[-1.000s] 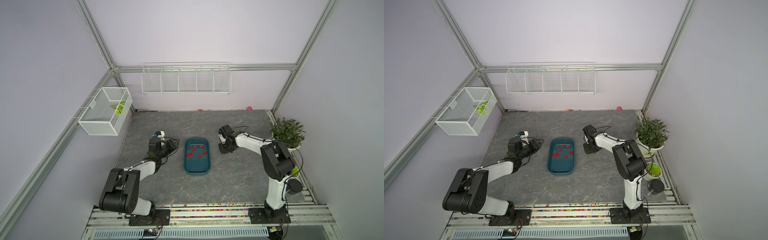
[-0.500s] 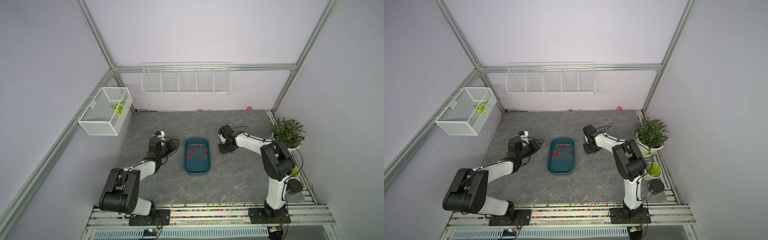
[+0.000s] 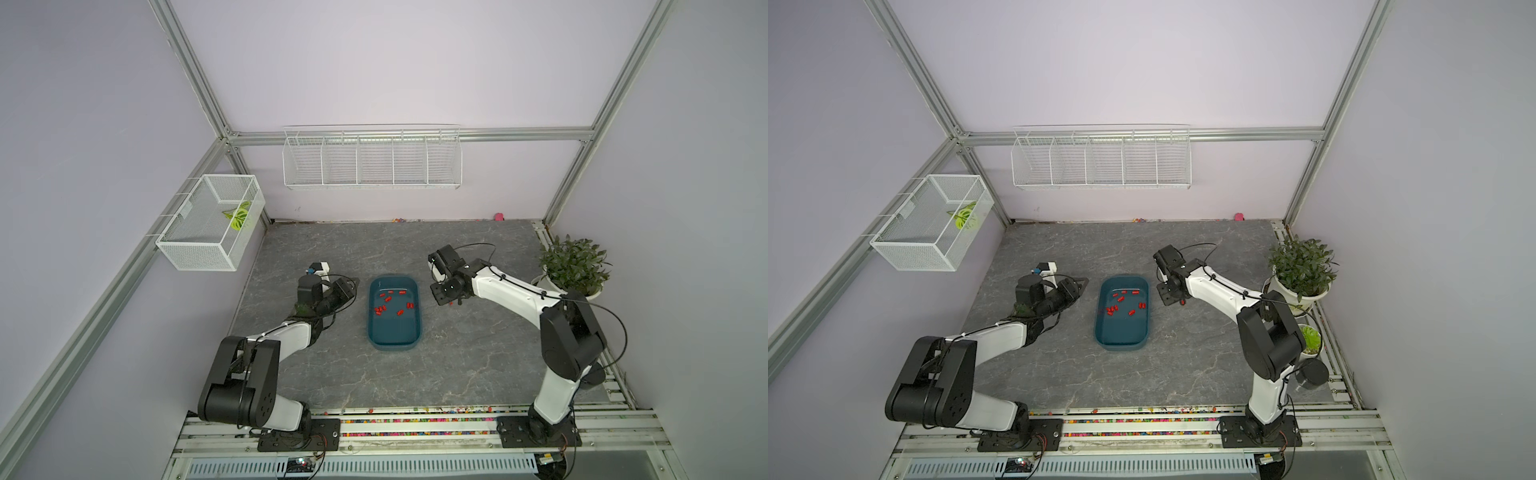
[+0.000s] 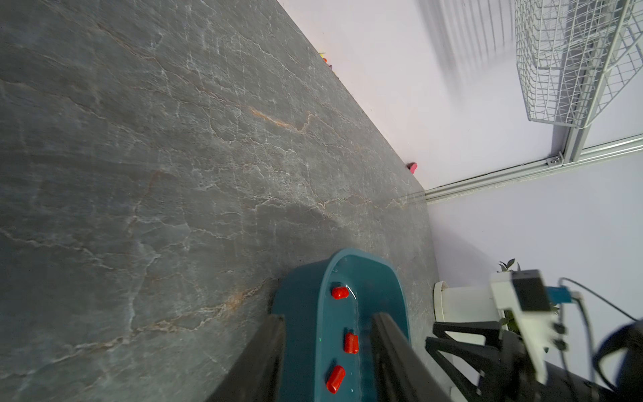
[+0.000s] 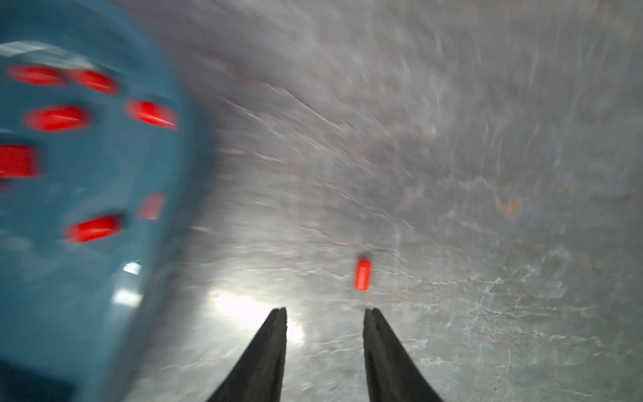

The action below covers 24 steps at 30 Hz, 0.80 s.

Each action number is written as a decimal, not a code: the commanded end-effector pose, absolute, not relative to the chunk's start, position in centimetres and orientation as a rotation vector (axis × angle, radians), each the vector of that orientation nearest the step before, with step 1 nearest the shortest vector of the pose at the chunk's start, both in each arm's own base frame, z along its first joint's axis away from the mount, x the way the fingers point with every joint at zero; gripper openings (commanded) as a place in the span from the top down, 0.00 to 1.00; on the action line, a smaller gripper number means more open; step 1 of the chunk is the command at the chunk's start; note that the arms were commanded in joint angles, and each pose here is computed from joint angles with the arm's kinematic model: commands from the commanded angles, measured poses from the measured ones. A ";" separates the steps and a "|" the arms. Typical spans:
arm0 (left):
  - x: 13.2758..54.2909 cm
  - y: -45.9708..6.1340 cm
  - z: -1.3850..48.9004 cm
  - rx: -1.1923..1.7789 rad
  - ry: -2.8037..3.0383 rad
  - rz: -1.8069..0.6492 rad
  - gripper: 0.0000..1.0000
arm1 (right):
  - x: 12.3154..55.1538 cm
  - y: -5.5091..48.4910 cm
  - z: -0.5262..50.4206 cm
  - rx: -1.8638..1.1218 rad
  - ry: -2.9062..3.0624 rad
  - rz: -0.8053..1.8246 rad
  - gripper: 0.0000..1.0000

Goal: Take the screw protection sleeves out of the storage box
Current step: Place the screw protection sleeve at the center of the board, then pick up the screw protection sleeve from the storage box.

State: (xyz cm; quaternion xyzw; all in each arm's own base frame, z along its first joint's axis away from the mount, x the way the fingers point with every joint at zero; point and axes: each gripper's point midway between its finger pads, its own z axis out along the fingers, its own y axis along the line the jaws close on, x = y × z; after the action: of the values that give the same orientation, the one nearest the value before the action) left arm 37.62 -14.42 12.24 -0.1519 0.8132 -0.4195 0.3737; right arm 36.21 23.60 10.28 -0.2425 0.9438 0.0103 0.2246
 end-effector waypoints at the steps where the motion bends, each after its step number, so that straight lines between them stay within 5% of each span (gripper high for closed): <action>1: 38.4 -14.8 13.5 -0.358 2.052 -1.084 0.53 | 34.7 25.7 13.0 -0.793 2.531 -0.004 0.59; 15: 38.3 -14.7 13.5 -0.355 2.052 -1.082 0.53 | 32.6 34.9 12.3 -0.953 2.469 0.317 0.59; 24: 38.2 -14.8 13.6 -0.350 2.048 -1.084 0.53 | 32.1 35.7 8.9 -0.996 2.570 0.270 0.58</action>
State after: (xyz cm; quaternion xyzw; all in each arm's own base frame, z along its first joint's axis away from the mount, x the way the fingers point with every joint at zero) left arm 37.61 -14.42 12.24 -0.1518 0.8132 -0.4197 0.3736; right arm 32.69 35.66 9.07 -0.3580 0.9069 0.0939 0.2014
